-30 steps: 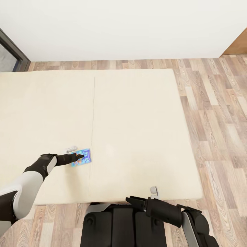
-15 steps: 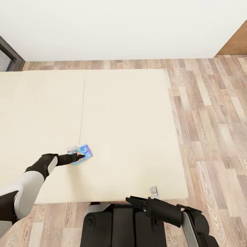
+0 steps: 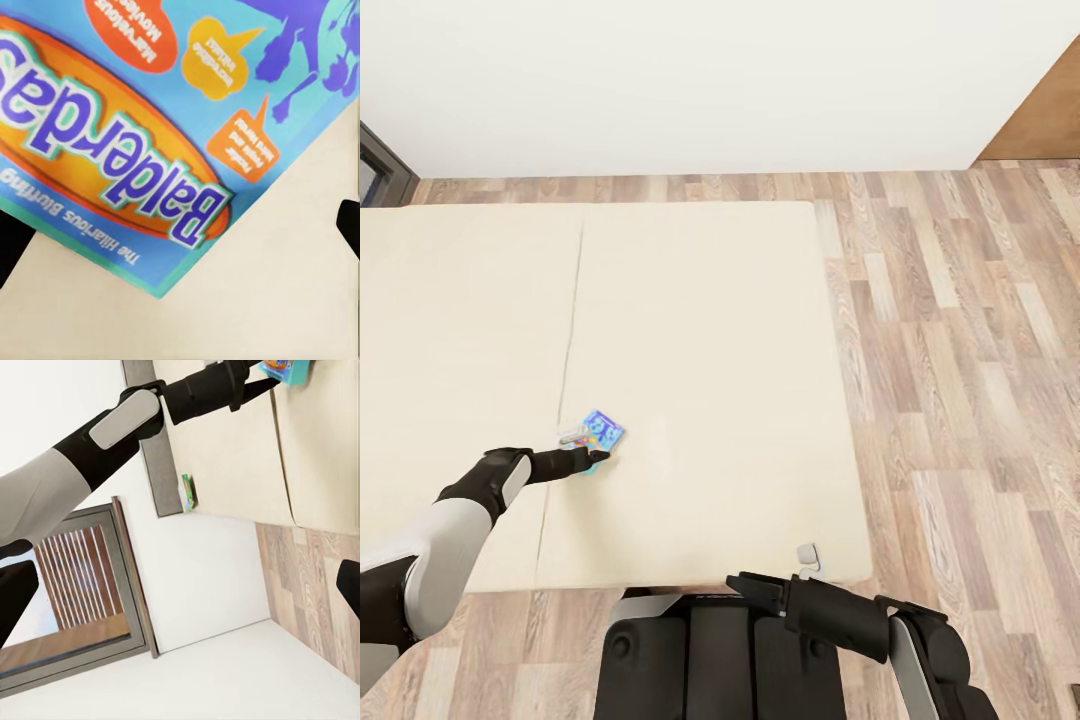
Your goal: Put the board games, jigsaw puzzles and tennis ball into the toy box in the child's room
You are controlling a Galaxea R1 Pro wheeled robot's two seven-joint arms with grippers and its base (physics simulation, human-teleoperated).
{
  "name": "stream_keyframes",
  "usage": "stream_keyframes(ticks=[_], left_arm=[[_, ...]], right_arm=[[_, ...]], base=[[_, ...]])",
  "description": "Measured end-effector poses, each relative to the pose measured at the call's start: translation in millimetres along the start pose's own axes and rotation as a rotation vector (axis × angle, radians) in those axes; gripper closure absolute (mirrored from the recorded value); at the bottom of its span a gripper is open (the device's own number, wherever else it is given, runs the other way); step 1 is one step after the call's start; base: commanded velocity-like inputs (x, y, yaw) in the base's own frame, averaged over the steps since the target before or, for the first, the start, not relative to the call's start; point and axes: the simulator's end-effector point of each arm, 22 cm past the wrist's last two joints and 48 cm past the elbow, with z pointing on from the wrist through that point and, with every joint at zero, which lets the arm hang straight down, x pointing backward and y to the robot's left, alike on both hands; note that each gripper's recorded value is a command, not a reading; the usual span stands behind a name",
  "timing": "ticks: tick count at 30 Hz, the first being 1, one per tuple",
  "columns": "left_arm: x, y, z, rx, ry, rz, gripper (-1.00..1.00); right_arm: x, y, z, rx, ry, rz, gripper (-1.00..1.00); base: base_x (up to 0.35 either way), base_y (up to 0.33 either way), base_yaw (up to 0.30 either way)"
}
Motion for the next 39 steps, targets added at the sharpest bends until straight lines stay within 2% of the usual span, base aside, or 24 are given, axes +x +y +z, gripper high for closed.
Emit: stream_keyframes(ticks=[14,22,28,33,39], left_arm=[[-2.5,11.7,-5.2,-0.015,-0.002,-0.002,-1.0],[-8.9,43.8,-19.9,-0.061,-0.008,-0.007,-1.0],[-13.4,58.9,-28.0,-0.081,-0.015,-0.01,-1.0],[-16.5,61.5,-31.6,-0.076,-0.016,-0.014,-1.0],[-14.0,59.1,-32.4,-0.07,0.008,-0.034,-1.0]], right_arm=[[-0.2,0.1,0.0,0.0,0.0,-0.001,-1.0],[0.2,-0.2,0.0,0.0,0.0,0.0,-1.0],[0.4,-0.6,0.1,0.001,0.001,0.001,-1.0],[0.7,-1.1,0.1,0.002,0.001,0.002,-1.0],[0.8,-1.2,0.2,0.002,0.002,0.003,-1.0]], base=[[0.0,-0.008,0.0],[0.0,0.0,0.0],[0.0,0.0,0.0],[0.0,0.0,0.0],[0.0,0.0,0.0]])
